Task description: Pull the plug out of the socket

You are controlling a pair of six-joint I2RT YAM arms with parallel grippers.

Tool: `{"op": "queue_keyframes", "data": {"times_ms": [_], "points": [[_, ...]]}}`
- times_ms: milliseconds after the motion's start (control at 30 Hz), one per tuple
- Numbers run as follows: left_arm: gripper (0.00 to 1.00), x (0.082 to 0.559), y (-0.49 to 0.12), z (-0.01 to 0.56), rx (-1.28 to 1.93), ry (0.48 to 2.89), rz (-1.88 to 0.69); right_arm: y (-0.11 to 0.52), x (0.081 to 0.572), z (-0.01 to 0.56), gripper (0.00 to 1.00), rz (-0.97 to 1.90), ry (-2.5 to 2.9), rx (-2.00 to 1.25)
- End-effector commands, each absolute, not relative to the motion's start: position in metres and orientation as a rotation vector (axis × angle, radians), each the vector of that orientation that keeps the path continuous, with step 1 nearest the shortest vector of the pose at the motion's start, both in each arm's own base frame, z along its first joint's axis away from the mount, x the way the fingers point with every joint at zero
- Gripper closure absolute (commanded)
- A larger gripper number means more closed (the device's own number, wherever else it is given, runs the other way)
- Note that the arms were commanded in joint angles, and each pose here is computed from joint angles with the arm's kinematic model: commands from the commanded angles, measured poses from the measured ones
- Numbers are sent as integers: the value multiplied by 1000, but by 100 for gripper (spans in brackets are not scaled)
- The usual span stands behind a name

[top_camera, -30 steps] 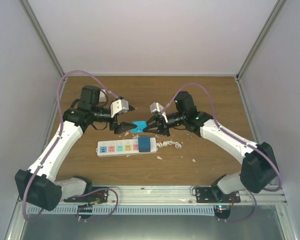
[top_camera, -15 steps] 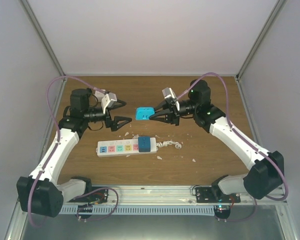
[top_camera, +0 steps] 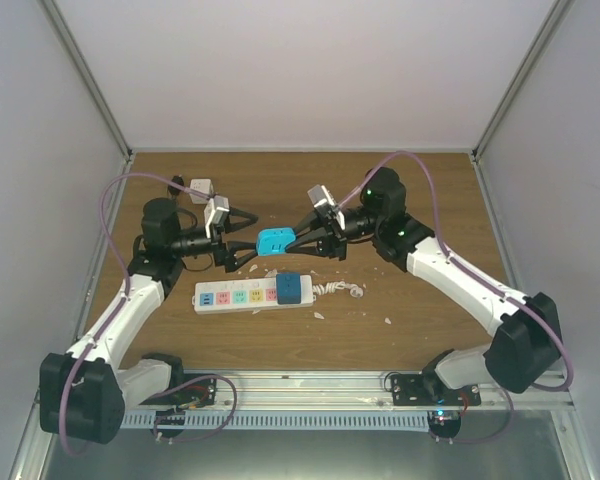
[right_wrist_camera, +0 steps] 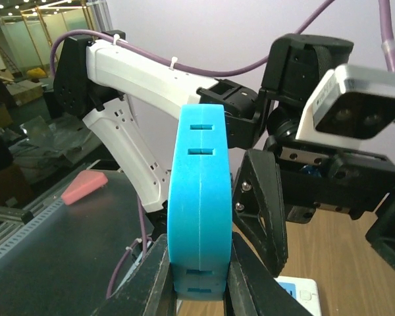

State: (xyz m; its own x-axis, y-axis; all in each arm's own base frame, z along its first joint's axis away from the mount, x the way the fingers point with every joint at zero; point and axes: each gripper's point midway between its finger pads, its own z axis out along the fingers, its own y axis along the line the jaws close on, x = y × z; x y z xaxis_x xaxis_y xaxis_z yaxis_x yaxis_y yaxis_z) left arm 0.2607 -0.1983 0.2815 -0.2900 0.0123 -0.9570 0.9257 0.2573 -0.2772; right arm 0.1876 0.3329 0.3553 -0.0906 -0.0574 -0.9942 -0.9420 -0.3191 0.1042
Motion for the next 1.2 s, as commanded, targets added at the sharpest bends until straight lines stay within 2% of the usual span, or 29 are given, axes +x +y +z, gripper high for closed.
{"op": "queue_keyframes", "data": {"times_ms": [0,333,533,1167], "points": [[1,249,-202,305,965,1430,-1191,340,182,354,99,1528,1125,-1441],[4,239,-209,312,1017,1389,-1271,348,190,344,99,1546,1173,-1406],[10,224,-217,306,1091,1354,-1311,352,203,345,99,1474,1203,-1376],[13,231,-217,311,1027,1382,-1305,357,230,322,99,1408,1311,-1293]]}}
